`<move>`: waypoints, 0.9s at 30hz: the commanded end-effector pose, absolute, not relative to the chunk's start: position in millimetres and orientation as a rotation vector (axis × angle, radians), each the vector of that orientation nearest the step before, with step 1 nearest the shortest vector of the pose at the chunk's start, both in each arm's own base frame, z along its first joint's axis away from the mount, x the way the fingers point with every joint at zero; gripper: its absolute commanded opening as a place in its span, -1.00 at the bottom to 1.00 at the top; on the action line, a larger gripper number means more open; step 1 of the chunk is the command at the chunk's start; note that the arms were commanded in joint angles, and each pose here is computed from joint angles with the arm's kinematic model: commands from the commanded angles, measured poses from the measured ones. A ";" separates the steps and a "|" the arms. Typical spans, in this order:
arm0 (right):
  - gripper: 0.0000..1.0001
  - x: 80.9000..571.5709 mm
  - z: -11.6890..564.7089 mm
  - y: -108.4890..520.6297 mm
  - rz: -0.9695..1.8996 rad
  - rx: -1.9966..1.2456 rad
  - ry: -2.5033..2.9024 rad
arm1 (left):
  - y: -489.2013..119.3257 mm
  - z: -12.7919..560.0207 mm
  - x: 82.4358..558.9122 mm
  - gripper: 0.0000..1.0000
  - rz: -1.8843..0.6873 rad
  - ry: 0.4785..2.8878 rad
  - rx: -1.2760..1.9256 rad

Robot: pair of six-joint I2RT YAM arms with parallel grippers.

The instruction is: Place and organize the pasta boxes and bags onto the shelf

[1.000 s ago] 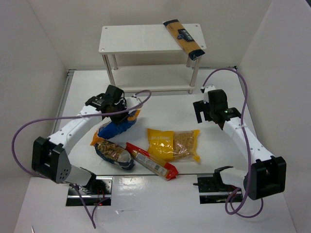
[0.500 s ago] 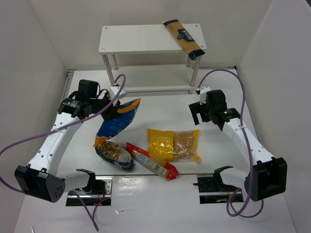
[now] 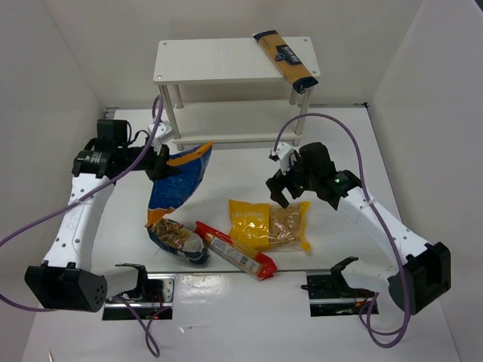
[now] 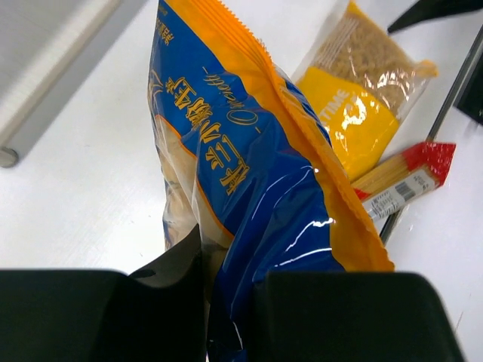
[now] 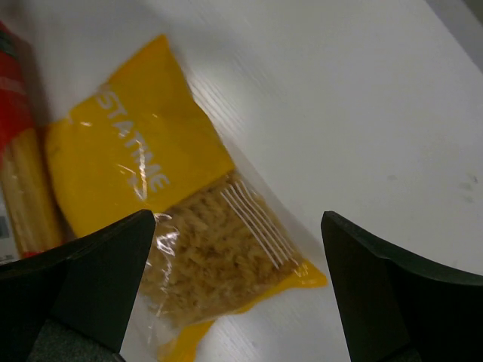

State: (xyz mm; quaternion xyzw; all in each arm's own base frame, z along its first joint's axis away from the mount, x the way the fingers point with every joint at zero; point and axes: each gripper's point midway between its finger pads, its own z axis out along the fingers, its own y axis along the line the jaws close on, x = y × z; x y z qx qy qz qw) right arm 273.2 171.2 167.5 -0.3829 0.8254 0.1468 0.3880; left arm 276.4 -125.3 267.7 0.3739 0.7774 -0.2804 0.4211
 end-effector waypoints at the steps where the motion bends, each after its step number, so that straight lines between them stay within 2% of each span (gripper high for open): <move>1: 0.98 288.7 213.6 220.4 0.543 -1.096 1.850 | -136.9 333.2 279.5 -1.00 -0.771 1.676 0.986; 10: 0.98 294.0 244.7 305.2 0.923 -1.243 1.640 | -111.1 353.9 273.0 -1.00 -0.828 1.604 0.909; 11: 0.98 297.8 232.1 313.1 0.972 -1.263 1.667 | -109.3 355.3 272.6 -1.00 -0.834 1.598 0.904; 17: 0.98 294.2 252.1 350.5 1.284 -1.374 1.502 | -104.3 348.2 264.5 -1.00 -0.864 1.598 0.874; 19: 0.98 294.0 239.2 358.3 1.392 -1.395 1.513 | -105.5 347.0 263.7 -1.00 -0.879 1.589 0.878; 27: 0.98 300.7 239.6 369.9 1.507 -1.437 1.486 | -112.3 334.0 260.1 -1.00 -0.928 1.625 0.888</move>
